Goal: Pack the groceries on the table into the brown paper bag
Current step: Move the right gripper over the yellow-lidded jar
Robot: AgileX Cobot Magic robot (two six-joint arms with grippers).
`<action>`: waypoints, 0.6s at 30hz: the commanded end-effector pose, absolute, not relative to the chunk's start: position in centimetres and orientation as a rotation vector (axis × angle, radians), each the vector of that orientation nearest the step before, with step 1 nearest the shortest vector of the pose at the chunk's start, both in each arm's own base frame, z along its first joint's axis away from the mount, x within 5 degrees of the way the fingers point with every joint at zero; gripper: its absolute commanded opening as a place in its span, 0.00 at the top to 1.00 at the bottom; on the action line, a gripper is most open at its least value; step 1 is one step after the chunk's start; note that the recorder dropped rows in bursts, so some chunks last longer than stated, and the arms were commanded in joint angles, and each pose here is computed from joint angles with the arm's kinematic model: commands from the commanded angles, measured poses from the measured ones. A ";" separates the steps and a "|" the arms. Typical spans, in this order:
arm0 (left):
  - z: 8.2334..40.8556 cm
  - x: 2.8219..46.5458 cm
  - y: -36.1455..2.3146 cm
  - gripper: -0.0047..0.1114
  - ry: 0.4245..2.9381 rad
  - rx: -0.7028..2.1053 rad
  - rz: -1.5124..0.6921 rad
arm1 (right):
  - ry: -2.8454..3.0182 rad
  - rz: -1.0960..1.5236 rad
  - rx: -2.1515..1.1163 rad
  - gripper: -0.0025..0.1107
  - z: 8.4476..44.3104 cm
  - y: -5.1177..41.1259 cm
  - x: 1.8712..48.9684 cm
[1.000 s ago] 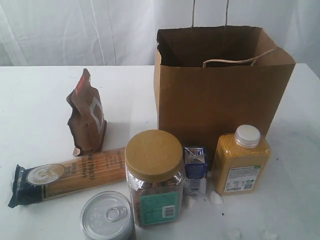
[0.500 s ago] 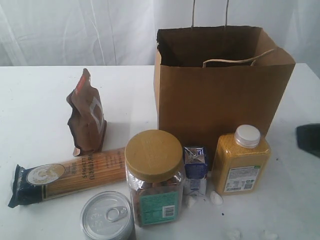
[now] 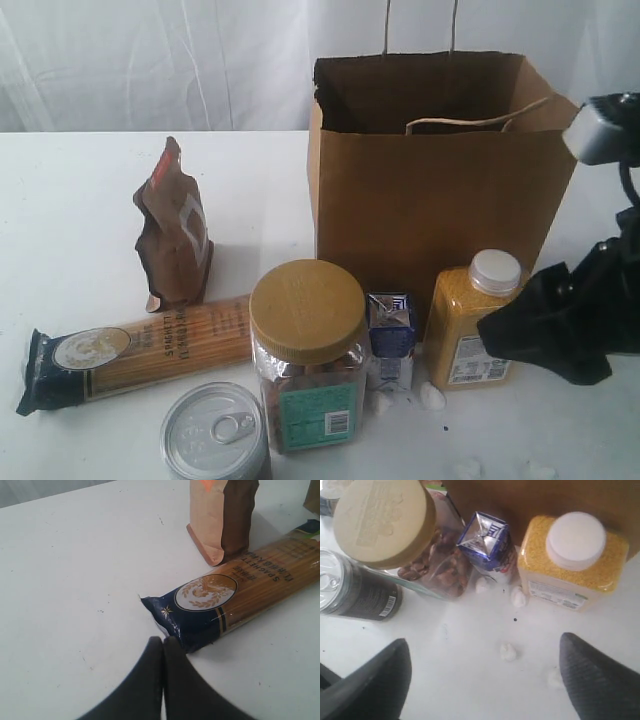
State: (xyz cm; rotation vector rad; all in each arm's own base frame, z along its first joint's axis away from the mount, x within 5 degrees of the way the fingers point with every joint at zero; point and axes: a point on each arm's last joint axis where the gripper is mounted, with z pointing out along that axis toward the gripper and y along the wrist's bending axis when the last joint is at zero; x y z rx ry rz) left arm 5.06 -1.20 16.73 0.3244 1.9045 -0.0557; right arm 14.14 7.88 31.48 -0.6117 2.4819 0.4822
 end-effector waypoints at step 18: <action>16.6 5.0 -1.2 0.96 1.906 0.317 -0.056 | 2.469 0.443 -0.590 0.31 33.4 16.4 16.1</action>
